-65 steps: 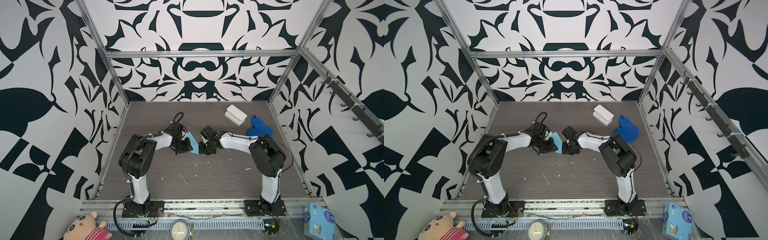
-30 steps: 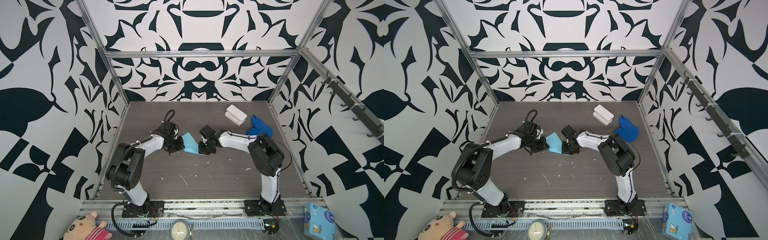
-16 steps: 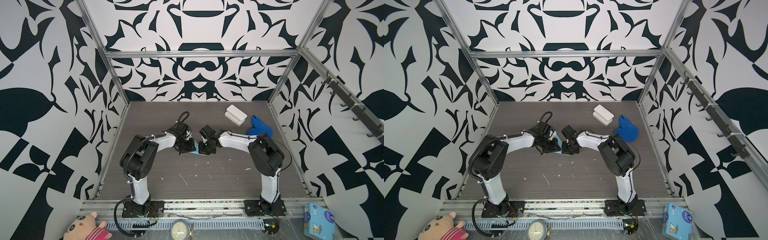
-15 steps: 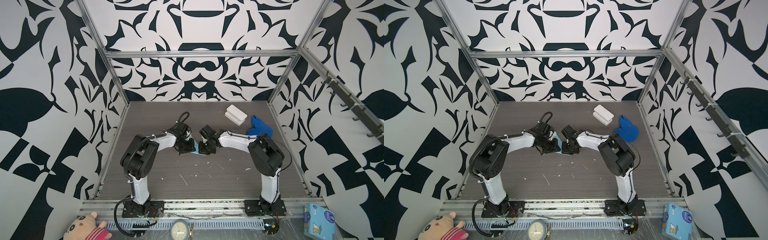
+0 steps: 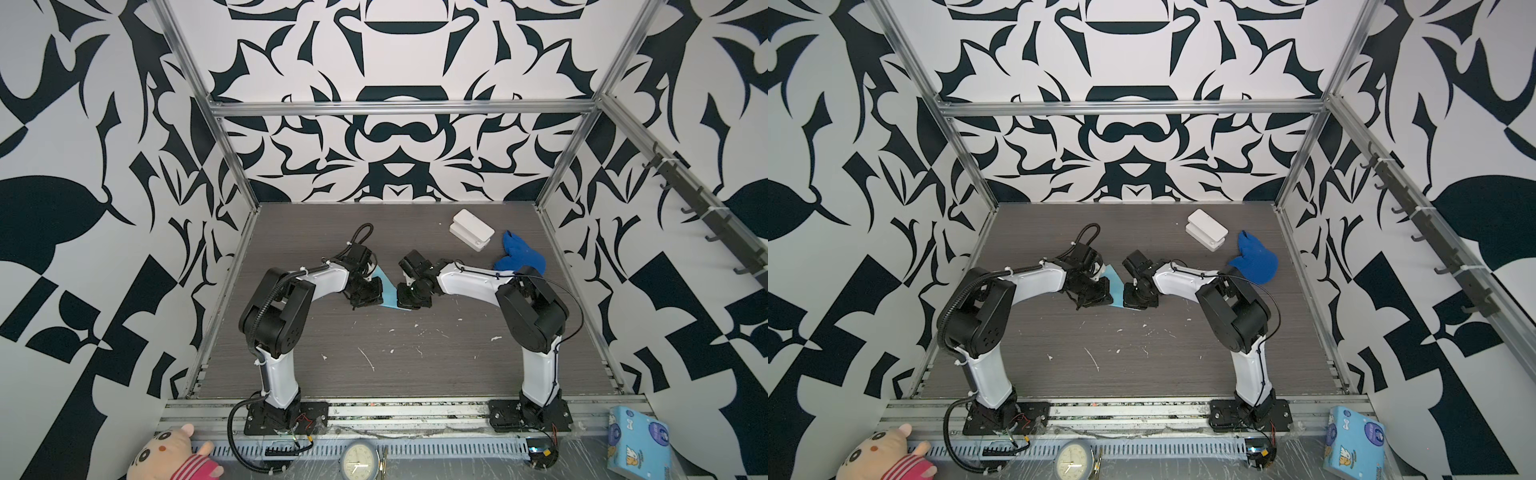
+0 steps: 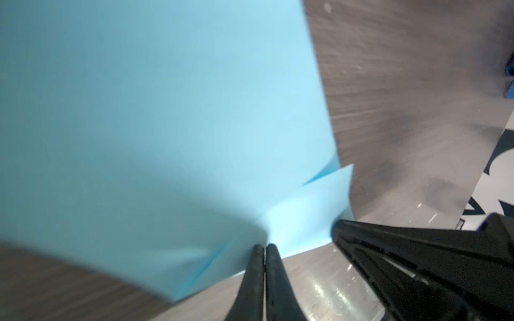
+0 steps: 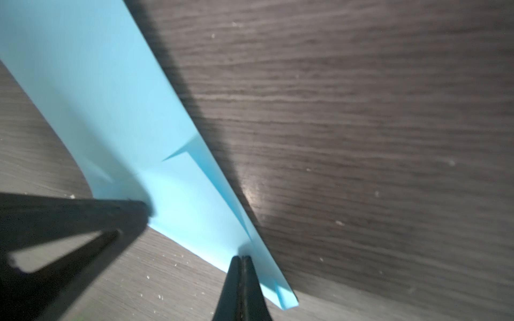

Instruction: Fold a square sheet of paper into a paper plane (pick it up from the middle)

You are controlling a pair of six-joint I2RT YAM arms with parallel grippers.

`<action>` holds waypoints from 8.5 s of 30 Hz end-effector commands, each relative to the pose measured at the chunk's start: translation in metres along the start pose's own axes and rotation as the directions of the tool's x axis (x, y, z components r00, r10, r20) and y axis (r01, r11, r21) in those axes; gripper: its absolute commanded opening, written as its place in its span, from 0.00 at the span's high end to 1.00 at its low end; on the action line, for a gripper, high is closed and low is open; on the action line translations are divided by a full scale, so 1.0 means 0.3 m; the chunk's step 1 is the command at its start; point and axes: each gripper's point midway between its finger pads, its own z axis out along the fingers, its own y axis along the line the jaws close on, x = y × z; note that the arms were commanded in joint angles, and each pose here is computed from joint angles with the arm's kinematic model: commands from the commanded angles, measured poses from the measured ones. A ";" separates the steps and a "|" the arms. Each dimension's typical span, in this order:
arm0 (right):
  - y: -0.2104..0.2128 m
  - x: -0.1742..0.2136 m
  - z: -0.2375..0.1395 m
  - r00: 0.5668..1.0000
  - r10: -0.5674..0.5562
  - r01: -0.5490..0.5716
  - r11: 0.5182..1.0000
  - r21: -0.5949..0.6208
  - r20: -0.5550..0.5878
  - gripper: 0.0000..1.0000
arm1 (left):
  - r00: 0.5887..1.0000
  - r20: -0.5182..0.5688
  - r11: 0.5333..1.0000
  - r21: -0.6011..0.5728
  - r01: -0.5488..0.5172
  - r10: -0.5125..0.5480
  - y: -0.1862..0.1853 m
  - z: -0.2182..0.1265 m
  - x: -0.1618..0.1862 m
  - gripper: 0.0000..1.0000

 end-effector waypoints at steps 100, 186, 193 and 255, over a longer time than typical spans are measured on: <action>0.028 -0.044 -0.012 0.991 -0.132 0.133 0.991 0.021 -0.010 1.00 | 0.986 -0.052 0.985 -0.074 0.153 -0.157 0.090 0.020 0.018 0.99; 0.081 -0.033 -0.266 0.226 -0.753 0.823 0.487 0.292 0.618 0.21 | 0.945 0.108 0.883 0.402 0.242 -0.309 -0.129 -0.084 -0.106 0.90; 0.046 0.020 -0.214 0.159 -0.770 0.825 0.448 0.346 0.618 0.38 | 0.939 0.069 0.877 0.386 0.286 -0.337 -0.155 -0.083 -0.056 0.91; 0.144 0.063 -0.063 0.485 -0.664 0.797 0.604 0.025 0.570 1.00 | 0.859 0.309 0.878 0.390 0.277 -0.408 -0.039 -0.351 -0.120 0.36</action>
